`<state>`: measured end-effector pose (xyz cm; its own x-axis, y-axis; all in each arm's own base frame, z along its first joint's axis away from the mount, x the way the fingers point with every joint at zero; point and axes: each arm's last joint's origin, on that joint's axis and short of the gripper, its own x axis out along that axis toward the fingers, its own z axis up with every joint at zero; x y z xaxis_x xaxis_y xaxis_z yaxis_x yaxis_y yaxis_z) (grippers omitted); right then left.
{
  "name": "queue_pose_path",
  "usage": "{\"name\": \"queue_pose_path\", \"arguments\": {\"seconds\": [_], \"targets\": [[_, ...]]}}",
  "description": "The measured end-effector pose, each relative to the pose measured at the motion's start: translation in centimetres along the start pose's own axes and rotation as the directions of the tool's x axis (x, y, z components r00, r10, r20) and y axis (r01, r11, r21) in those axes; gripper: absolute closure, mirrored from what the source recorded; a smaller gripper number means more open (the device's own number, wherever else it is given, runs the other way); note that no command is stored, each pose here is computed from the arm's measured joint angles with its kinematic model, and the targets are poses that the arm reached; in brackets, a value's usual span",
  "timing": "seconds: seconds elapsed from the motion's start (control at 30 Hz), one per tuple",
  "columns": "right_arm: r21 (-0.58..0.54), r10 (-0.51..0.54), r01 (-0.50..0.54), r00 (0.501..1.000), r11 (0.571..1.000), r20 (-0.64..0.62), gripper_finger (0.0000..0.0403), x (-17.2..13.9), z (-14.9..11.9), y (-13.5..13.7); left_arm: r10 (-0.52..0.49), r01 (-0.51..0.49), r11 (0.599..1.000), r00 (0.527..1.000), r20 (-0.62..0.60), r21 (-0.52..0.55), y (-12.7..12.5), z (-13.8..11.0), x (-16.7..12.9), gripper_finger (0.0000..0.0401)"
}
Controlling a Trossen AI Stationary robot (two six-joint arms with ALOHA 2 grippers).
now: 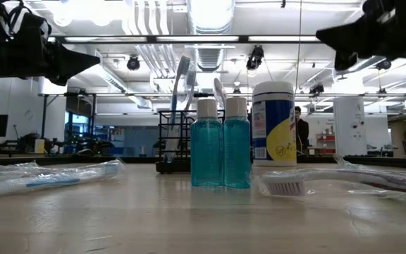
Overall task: Pick & Place toothbrushing station
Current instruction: Put the purple toothbrush into the black wire organizer
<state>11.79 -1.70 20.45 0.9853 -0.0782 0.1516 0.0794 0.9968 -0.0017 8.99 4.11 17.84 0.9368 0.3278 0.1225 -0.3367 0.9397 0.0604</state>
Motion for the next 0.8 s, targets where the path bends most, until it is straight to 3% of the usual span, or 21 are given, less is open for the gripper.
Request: {"name": "queue_pose_path", "arguments": {"seconds": [0.23,0.53,0.8], "targets": [[0.033,-0.006,0.008,0.998,0.999,-0.056,0.0394,-0.6,-2.6,0.0,0.000,0.000,1.000,1.000,-0.001,0.002,0.0,0.0,0.0,0.0391],[0.052,0.025,-0.022,0.997,0.998,-0.075,0.0394,-0.7,-2.8,0.1,-0.069,0.068,0.998,0.996,-0.053,-0.004,-0.2,-0.5,0.0,0.0392],[0.075,0.048,-0.040,0.993,0.996,-0.106,0.0394,-0.6,-3.1,0.2,-0.015,0.015,1.000,0.993,-0.114,0.005,-0.1,-0.8,0.0,0.0396]]}}
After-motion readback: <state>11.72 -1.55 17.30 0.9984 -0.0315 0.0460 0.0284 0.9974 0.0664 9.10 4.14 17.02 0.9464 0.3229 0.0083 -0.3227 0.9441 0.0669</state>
